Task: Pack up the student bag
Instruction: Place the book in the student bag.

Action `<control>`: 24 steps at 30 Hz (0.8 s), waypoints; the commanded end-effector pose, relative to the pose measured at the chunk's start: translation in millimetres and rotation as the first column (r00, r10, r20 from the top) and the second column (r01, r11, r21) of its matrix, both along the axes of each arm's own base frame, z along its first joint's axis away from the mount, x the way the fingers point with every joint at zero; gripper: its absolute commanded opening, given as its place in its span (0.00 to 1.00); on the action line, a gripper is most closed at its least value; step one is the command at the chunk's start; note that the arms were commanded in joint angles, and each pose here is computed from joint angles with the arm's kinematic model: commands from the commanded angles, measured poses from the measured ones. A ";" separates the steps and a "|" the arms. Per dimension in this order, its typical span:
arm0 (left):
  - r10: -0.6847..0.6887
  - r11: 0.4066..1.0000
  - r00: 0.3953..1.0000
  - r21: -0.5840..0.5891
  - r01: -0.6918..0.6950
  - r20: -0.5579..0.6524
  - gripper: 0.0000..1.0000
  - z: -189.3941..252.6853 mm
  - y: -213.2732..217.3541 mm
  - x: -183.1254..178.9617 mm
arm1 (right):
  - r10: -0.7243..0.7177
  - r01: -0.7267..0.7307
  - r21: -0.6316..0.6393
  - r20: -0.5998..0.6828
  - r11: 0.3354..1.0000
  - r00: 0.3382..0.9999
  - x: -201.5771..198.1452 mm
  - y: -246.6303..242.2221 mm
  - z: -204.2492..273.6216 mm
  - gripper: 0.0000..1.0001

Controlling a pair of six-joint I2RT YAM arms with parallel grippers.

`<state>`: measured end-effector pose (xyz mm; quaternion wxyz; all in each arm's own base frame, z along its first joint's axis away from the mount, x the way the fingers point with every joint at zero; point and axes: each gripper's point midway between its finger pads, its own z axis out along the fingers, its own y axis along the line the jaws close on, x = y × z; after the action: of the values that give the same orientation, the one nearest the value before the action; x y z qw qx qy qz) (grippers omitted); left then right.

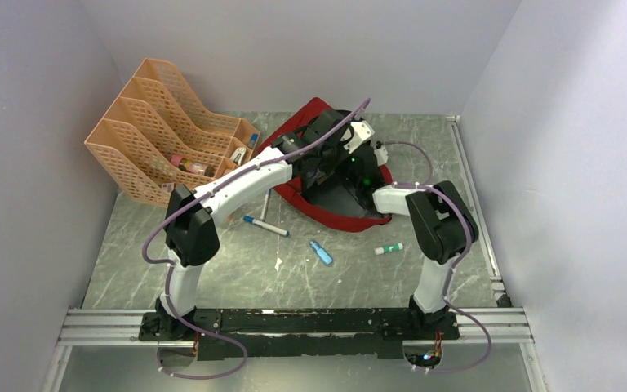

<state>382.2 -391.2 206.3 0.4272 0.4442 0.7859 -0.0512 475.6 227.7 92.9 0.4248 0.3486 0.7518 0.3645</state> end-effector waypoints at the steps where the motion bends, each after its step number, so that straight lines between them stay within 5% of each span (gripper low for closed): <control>1: 0.004 1.000 1.000 -0.027 -0.004 0.018 0.05 17.2 -1.9 -4.6 | -0.040 0.041 -0.045 0.032 0.998 0.999 -12.4 -23.9 26.4 0.75; 12: -0.029 0.999 0.999 -0.041 0.029 -0.014 0.05 6.9 -8.7 -7.7 | -0.130 0.125 -0.216 -0.012 0.968 0.991 -75.7 -81.2 47.5 0.75; 18: -0.122 0.984 0.992 -0.137 0.117 -0.033 0.40 17.0 -24.8 -22.2 | -0.210 0.188 -0.285 -0.050 0.940 0.976 -126.5 -119.9 52.5 0.74; 24: -0.216 0.938 0.976 -0.286 0.197 -0.034 0.62 43.4 -39.6 -40.5 | -0.221 0.189 -0.358 -0.051 0.914 0.974 -161.4 -142.8 59.4 0.73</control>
<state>359.4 -411.0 193.0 0.4045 0.4635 0.7777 -0.1295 337.8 113.2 168.7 0.4861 0.3602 0.7605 0.2359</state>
